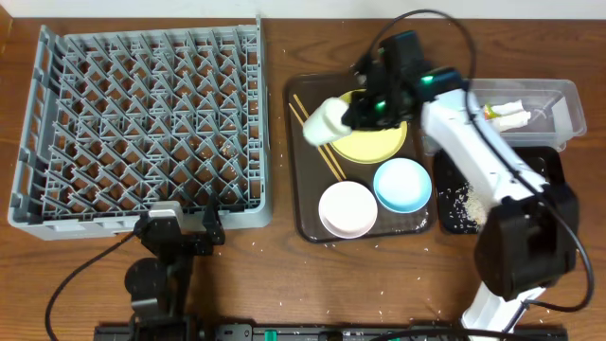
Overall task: Sort waste into correct bins and load items into the dishwasher
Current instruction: 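Grasp the white paper cup with the right gripper and lift it, then move the cup left toward the left gripper raised over the rack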
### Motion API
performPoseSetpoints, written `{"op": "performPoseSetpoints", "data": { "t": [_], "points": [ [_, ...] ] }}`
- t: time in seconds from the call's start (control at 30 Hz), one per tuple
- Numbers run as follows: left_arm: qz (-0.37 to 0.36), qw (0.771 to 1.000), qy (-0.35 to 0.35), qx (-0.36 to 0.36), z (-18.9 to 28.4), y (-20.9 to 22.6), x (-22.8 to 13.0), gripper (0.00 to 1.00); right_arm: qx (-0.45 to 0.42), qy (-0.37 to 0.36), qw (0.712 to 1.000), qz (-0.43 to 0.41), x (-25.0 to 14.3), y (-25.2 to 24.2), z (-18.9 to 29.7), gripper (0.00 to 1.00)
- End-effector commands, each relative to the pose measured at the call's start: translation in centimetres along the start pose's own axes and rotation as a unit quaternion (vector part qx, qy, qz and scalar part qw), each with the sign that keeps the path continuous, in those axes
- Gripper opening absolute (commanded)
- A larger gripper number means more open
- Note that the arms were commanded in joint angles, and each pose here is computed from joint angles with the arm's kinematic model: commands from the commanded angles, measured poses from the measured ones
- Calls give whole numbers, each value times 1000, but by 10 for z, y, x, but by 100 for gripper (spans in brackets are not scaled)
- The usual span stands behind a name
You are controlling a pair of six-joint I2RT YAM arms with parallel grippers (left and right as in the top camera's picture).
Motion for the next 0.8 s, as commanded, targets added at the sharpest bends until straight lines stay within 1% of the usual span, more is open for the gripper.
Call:
{"op": "performPoseSetpoints", "data": {
  "t": [0.0, 0.17, 0.3, 0.37, 0.43, 0.5, 0.53, 0.57, 0.6, 0.63, 0.67, 0.73, 0.77],
  "points": [
    [44, 998, 29, -45, 6, -18, 45, 95, 43, -16, 999, 12, 7, 0, 19, 1],
    [60, 991, 95, -75, -10, -31, 93, 95, 53, -16, 998, 13, 7, 0, 20, 1],
    [76, 980, 134, -124, -32, -41, 116, 95, 61, -20, 998, 17, 9, 2, 20, 1],
    [102, 971, 139, -163, -45, -46, 122, 95, 81, -28, 996, 22, 12, 6, 21, 1],
    [158, 954, 154, -202, -55, -51, 122, 95, 92, -38, 995, 20, 16, 8, 21, 1],
    [256, 919, 203, -222, -62, -55, 116, 95, 105, -50, 993, 17, 21, 11, 22, 1],
    [309, 897, 228, -219, -65, -55, 113, 95, 113, -56, 992, 17, 23, 13, 23, 1],
    [376, 866, 256, -206, -69, -55, 109, 95, 121, -60, 991, 16, 25, 15, 23, 1],
    [427, 838, 278, -193, -72, -55, 105, 95, 129, -63, 990, 15, 26, 16, 24, 1],
    [484, 798, 308, -183, -74, -56, 101, 95, 139, -64, 988, 15, 28, 18, 24, 1],
    [516, 769, 331, -181, -75, -57, 98, 95, 145, -65, 987, 15, 28, 19, 25, 1],
    [554, 720, 373, -188, -77, -61, 93, 95, 156, -63, 986, 17, 28, 23, 24, 1],
    [562, 707, 386, -191, -78, -62, 91, 95, 163, -60, 985, 20, 27, 26, 23, 1]
  ]
}}
Point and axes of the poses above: each gripper's point midway between its finger pads, its own z axis back along the fingers, its own y axis along the line the jaws close on, x = y × z, the point moved 9 cm from there along z, back along the fingers, and after that the axes turned 4 degrees about z, right-handed, at the moved point
